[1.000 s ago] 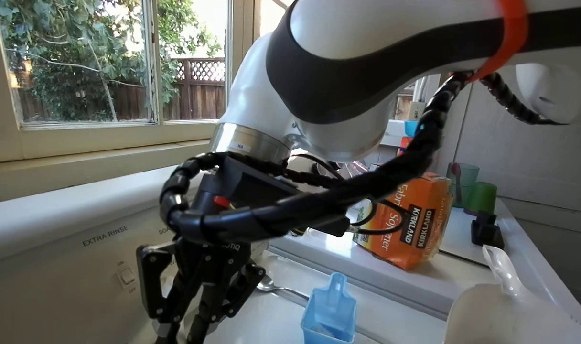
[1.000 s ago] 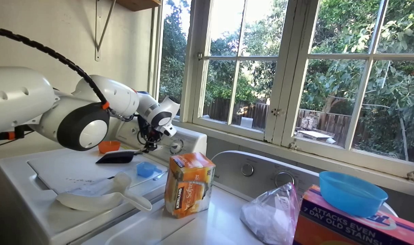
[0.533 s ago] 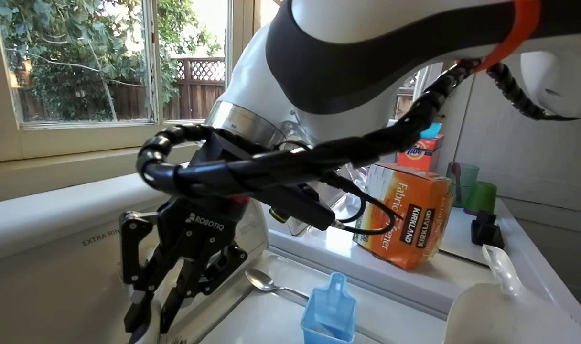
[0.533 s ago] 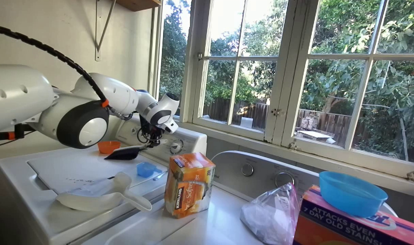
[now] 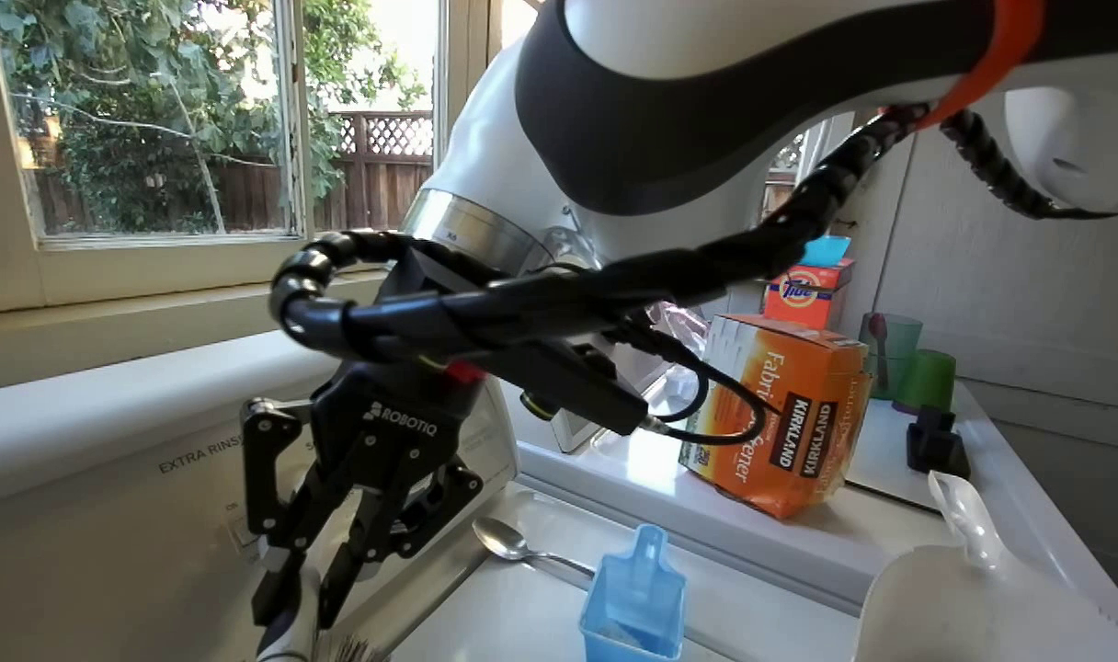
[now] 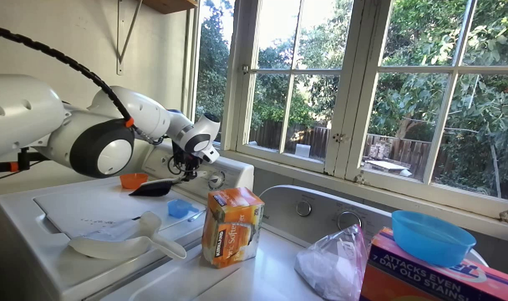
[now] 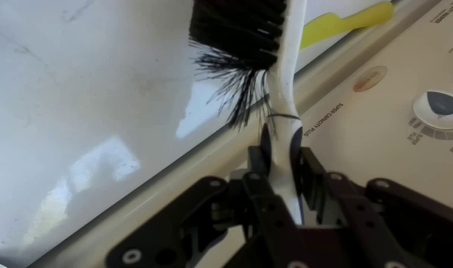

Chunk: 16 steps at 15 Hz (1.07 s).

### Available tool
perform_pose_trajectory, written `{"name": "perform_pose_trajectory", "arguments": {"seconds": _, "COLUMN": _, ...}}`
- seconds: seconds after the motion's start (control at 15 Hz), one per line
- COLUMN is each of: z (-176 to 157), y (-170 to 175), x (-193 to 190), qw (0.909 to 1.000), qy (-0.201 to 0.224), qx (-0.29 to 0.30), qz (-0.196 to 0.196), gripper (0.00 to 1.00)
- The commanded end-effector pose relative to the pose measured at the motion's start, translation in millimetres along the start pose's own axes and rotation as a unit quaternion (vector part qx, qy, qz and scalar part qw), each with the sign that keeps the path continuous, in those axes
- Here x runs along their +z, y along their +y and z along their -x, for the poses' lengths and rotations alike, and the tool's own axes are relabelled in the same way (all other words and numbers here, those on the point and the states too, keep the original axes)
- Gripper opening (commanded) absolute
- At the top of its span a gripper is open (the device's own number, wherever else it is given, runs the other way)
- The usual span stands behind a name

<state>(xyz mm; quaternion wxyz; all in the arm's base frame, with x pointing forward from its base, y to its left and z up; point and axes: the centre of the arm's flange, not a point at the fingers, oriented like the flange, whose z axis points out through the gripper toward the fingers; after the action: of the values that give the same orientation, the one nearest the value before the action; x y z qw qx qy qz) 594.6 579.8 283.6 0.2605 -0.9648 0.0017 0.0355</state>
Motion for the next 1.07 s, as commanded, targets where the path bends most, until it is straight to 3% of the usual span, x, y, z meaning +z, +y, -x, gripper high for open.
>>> {"name": "perform_pose_trajectory", "arguments": {"seconds": 0.0, "z": 28, "y": 35, "x": -23, "qw": 0.9999, "qy": -0.008, "qx": -0.012, "qz": 0.003, "gripper": 0.07}}
{"name": "perform_pose_trajectory", "arguments": {"seconds": 0.27, "z": 20, "y": 45, "x": -25, "qw": 0.9992, "qy": -0.003, "qx": -0.037, "qz": -0.015, "gripper": 0.07}}
{"name": "perform_pose_trajectory", "arguments": {"seconds": 0.6, "z": 16, "y": 40, "x": -14, "qw": 0.9973, "qy": 0.035, "qx": -0.016, "qz": -0.062, "gripper": 0.07}}
{"name": "perform_pose_trajectory", "arguments": {"seconds": 1.0, "z": 22, "y": 48, "x": -17, "qw": 0.9992, "qy": 0.01, "qx": -0.006, "qz": -0.038, "gripper": 0.07}}
